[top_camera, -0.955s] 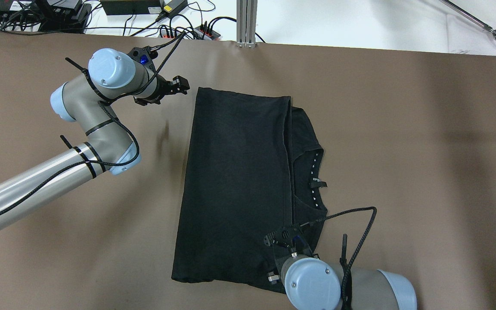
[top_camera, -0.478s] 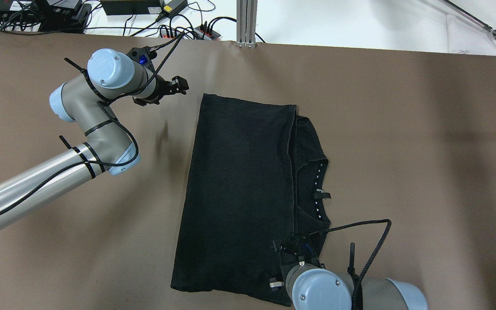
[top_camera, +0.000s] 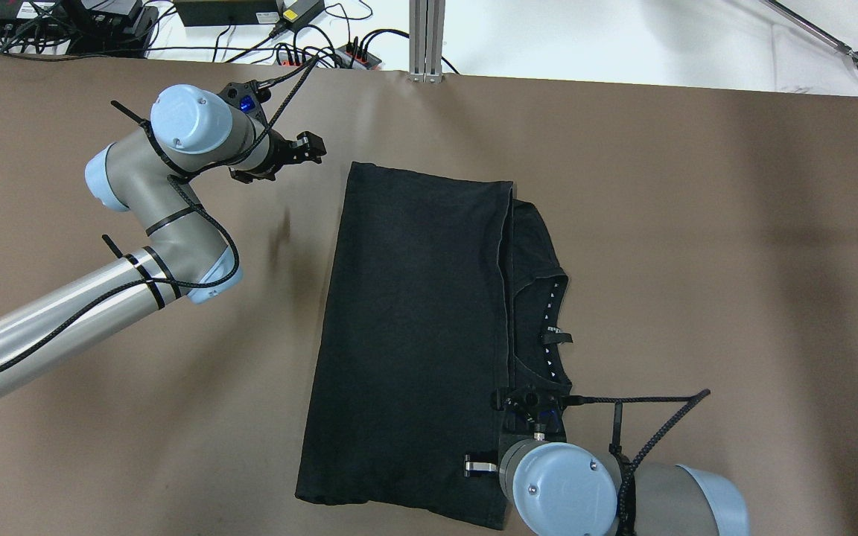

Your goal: Fold clothes

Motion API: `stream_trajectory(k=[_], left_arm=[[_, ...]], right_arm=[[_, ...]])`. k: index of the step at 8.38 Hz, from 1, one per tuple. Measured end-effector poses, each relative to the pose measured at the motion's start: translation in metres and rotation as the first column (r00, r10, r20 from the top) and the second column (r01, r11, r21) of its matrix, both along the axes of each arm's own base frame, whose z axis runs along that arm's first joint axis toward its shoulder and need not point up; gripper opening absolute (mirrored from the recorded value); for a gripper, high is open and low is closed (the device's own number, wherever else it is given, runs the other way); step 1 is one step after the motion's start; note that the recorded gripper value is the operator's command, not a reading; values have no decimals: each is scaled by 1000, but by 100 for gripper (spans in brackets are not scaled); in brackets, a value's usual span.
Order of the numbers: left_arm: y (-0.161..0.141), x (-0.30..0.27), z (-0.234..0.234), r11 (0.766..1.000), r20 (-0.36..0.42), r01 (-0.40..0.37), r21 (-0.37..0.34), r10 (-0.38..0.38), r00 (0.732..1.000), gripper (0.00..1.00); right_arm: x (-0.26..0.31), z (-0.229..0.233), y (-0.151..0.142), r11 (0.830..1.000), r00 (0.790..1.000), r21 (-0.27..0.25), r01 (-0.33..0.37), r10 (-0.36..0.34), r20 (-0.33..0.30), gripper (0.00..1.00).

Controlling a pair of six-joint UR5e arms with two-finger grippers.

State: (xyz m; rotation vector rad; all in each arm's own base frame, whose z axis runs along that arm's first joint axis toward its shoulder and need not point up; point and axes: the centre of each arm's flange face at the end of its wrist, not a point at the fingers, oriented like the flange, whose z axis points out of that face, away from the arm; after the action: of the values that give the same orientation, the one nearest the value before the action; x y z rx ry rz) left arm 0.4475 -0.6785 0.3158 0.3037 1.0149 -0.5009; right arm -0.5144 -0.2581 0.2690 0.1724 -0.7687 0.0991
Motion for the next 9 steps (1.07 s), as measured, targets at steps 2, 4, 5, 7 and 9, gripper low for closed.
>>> stream_trajectory(k=[2,4,5,7,9], left_arm=[[0,0,0,1000,3,10,2,-10,1000,94],[-1,-1,-2,1000,7,21,8,-21,1000,94],[0,-1,-4,1000,6,27,14,-27,1000,94],[2,-1,-9,999,0,37,16,-37,999,94],[3,0,-11,999,-5,50,11,-50,999,94]], right_arm=[[-10,4,19,950,966,-194,-245,257,34,75],[-27,12,53,868,899,-283,-409,437,41,60],[-30,14,59,844,878,-304,-443,476,43,60],[-32,20,64,816,855,-337,-470,515,54,60],[-28,34,64,809,850,-344,-477,524,55,60]])
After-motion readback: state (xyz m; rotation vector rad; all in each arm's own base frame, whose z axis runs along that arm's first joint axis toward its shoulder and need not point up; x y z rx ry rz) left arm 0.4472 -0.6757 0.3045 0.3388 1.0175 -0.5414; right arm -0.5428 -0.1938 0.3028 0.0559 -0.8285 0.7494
